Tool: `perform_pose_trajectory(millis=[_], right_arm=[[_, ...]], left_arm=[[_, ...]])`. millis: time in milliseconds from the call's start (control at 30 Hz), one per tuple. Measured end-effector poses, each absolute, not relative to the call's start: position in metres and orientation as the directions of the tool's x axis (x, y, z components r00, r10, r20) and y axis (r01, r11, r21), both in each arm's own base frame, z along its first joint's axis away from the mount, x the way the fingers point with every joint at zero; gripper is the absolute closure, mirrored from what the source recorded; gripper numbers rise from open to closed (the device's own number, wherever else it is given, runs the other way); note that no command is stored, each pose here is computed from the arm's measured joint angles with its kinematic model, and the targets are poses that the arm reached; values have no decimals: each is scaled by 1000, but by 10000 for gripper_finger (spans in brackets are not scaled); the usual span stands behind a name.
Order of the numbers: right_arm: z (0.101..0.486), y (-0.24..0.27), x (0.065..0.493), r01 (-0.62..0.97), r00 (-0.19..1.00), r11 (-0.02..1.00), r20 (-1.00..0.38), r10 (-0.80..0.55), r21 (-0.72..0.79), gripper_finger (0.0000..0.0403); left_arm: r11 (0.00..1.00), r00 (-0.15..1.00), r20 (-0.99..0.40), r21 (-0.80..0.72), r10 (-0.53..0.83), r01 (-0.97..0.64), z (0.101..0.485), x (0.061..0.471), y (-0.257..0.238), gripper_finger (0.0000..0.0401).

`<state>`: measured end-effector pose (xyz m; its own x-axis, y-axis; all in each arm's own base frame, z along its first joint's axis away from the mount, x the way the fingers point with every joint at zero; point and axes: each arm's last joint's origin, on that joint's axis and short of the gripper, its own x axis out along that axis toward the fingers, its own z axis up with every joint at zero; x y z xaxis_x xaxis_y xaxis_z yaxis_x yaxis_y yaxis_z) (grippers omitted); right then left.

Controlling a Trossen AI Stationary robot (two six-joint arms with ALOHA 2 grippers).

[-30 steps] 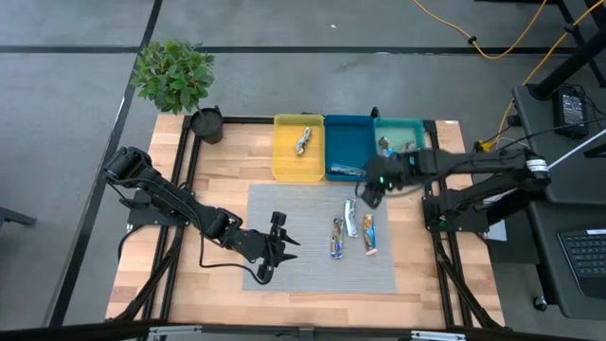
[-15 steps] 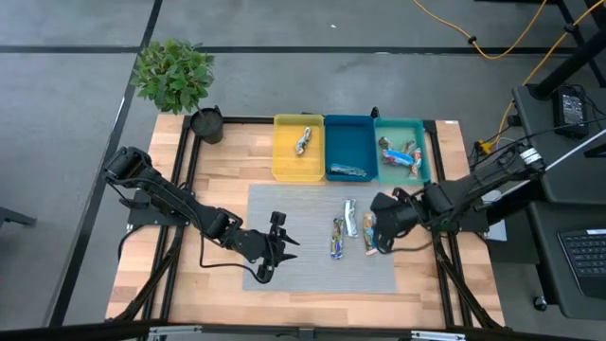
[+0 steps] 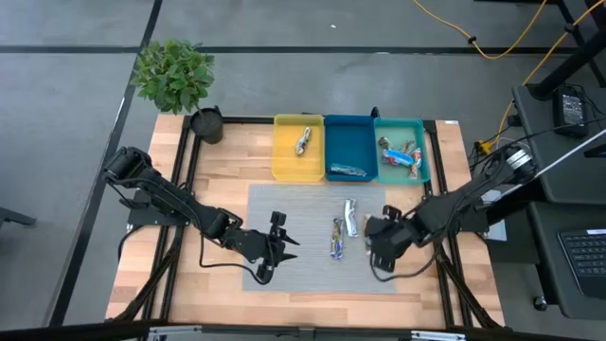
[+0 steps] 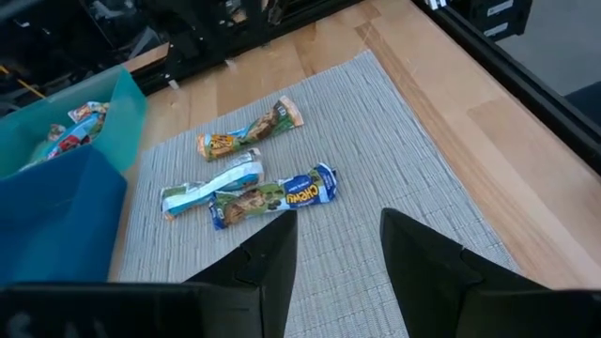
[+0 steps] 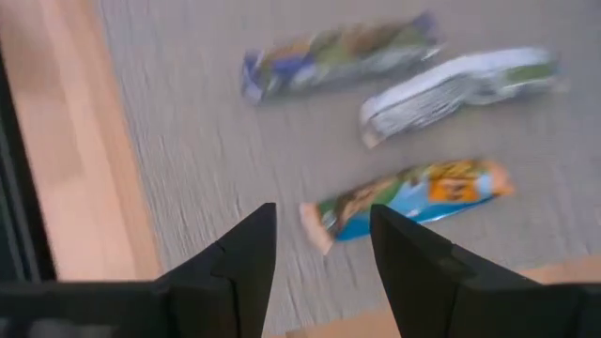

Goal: Pick and place Granola Bars by type
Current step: Put the right yellow granola bar into the yellow bin

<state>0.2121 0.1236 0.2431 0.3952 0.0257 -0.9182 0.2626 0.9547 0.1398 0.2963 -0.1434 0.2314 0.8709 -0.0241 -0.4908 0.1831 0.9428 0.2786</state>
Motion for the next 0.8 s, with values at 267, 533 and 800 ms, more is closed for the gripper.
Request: perform_pose_trajectory(millis=[267,533,800], right_arm=[[204,136,229,335,255,941,-966,-34,55,227],[184,128,238,468,167,883,-980,-104,-14,222],[183,120,241,520,171,853,-973,-154,-44,147]], left_arm=[[933,871,-490,302,-24,196,232,296,-143,253],[927,872,-489,316,-24,203,232,296,-143,253],[926,871,-491,318,-24,205,231,296,-143,253]])
